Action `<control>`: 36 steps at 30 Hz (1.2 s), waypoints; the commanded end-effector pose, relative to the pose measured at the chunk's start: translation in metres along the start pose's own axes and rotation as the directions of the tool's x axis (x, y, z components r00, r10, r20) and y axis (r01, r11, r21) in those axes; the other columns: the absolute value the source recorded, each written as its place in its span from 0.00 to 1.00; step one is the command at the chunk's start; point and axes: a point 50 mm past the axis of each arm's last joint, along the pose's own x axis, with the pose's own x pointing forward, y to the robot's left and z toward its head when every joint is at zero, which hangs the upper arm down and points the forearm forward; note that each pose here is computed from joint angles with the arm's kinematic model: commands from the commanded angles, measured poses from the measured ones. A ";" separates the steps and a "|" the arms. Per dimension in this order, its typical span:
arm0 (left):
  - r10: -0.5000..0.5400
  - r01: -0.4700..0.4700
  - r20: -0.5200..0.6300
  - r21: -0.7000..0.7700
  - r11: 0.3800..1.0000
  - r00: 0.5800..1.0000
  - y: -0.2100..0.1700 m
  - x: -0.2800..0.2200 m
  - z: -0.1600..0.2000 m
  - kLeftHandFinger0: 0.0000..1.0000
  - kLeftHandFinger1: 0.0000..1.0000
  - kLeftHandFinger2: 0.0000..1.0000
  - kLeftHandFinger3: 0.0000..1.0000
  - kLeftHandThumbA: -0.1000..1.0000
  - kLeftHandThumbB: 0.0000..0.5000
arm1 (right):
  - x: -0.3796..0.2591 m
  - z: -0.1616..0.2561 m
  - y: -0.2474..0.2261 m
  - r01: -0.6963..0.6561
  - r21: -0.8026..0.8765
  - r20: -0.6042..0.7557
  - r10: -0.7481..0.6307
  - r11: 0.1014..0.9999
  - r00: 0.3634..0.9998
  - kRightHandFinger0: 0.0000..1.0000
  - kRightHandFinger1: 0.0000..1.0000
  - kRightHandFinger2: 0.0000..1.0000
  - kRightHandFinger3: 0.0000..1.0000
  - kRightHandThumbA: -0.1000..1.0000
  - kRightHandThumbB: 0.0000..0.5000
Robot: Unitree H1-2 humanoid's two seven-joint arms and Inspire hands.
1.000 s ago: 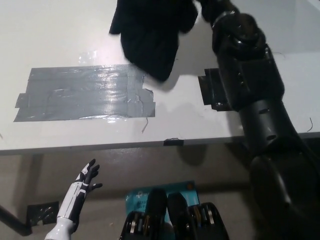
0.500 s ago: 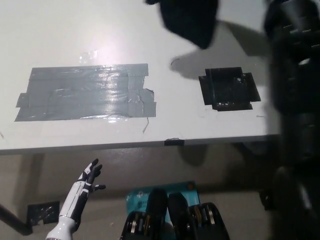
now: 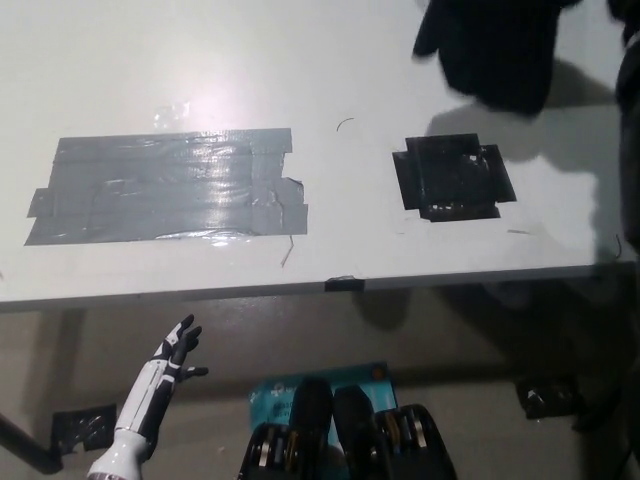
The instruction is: A person hands a black t-shirt to the robot and rhe robot picks it up with its right hand and places it on the black spot on the desk infron tof it
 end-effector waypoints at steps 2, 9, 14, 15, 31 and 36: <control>0.002 -0.003 0.036 0.028 1.000 0.999 0.009 0.008 0.011 0.76 1.00 1.00 1.00 1.00 1.00 | 0.007 -0.015 0.000 -0.033 -0.167 0.039 0.040 0.985 0.998 0.07 0.51 0.84 0.86 0.00 0.27; 0.002 -0.003 0.048 0.023 1.000 0.999 0.007 0.011 0.014 0.74 1.00 1.00 1.00 1.00 1.00 | -0.007 -0.081 0.020 -0.165 -0.337 -0.107 0.136 0.927 0.985 0.08 0.58 0.88 0.88 0.00 0.29; 0.004 -0.006 0.053 0.032 0.999 0.999 0.009 0.014 0.015 0.75 1.00 1.00 1.00 1.00 1.00 | -0.011 -0.102 0.021 -0.392 -0.625 -0.292 0.264 0.675 0.919 0.62 0.98 1.00 1.00 0.02 0.43; 0.005 -0.006 0.053 0.034 0.999 0.999 0.010 0.014 0.015 0.75 1.00 1.00 1.00 1.00 1.00 | -0.010 -0.102 0.021 -0.405 -0.634 -0.304 0.269 0.659 0.914 0.72 0.98 1.00 1.00 0.03 0.44; 0.000 -0.003 0.047 0.065 0.998 0.999 0.011 0.017 0.017 0.76 1.00 1.00 1.00 1.00 0.94 | 0.026 0.004 -0.045 -0.692 -0.676 -0.608 0.339 0.252 0.718 1.00 1.00 1.00 1.00 0.52 1.00; -0.001 -0.002 0.045 0.065 0.998 0.999 0.013 0.021 0.021 0.75 1.00 1.00 1.00 1.00 0.96 | 0.023 0.117 -0.075 -0.635 -0.622 -0.450 0.456 0.457 0.768 1.00 1.00 1.00 1.00 0.41 0.90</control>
